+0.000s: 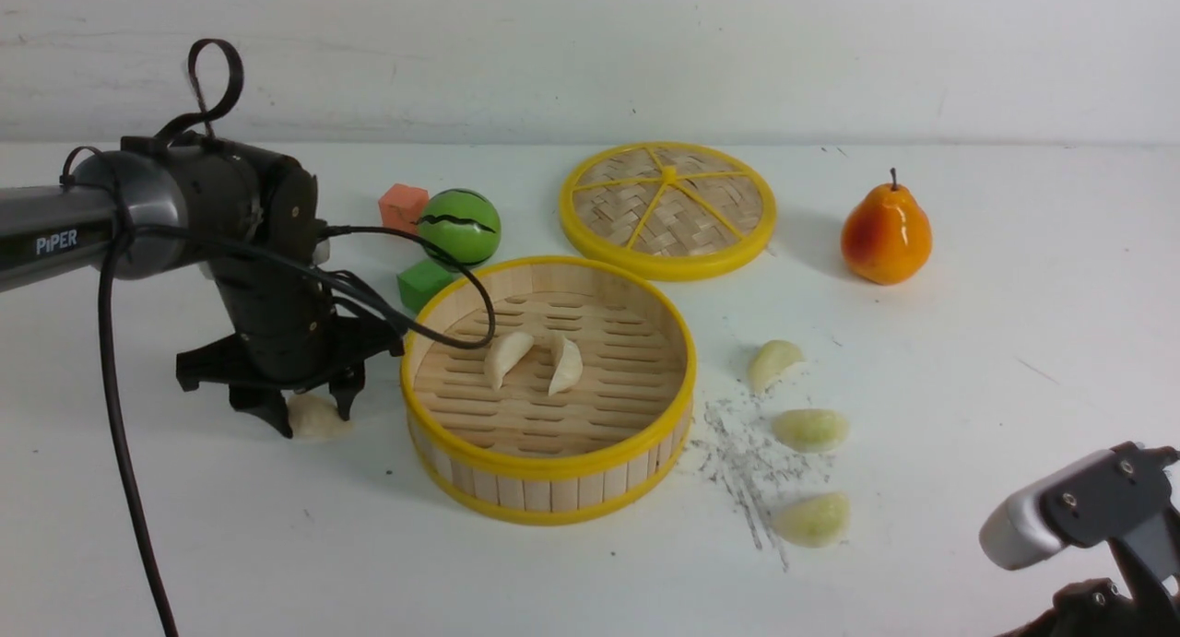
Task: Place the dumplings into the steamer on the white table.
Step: 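Reach for and grasp a dumpling on the table with the left gripper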
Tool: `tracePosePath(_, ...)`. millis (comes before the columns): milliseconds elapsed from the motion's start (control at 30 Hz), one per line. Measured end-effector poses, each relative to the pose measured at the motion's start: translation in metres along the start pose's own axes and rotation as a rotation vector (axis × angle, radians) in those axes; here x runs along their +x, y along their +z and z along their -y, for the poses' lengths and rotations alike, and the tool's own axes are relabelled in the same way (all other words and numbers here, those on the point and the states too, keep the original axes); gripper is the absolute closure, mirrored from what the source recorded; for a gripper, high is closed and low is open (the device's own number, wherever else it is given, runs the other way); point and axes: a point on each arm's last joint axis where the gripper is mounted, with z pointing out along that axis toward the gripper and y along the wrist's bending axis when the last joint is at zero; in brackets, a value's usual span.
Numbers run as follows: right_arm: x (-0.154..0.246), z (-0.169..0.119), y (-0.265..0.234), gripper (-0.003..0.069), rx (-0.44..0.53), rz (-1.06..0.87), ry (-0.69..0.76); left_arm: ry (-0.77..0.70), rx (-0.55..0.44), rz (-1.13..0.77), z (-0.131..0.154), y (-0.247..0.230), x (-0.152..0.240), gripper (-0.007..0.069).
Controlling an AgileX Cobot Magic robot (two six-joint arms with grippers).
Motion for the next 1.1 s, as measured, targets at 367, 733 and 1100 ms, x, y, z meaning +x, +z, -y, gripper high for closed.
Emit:
tracePosePath(367, 0.0000, -0.0001, 0.0000, 0.0492, -0.001, 0.000, -0.001, -0.105, -0.016, 0.009, -0.0017, 0.0075, -0.0013, 0.0226)
tracePosePath(733, 0.0000, -0.0002, 0.0000, 0.0489, -0.001, 0.000, 0.000, -0.097, -0.019, 0.009, -0.0031, 0.0076, -0.0019, 0.0249)
tracePosePath(1100, 0.0000, -0.0002, 0.0000, 0.0481, -0.001, 0.000, 0.000, -0.026, -0.013, 0.023, -0.0036, -0.0002, -0.0029, 0.0405)
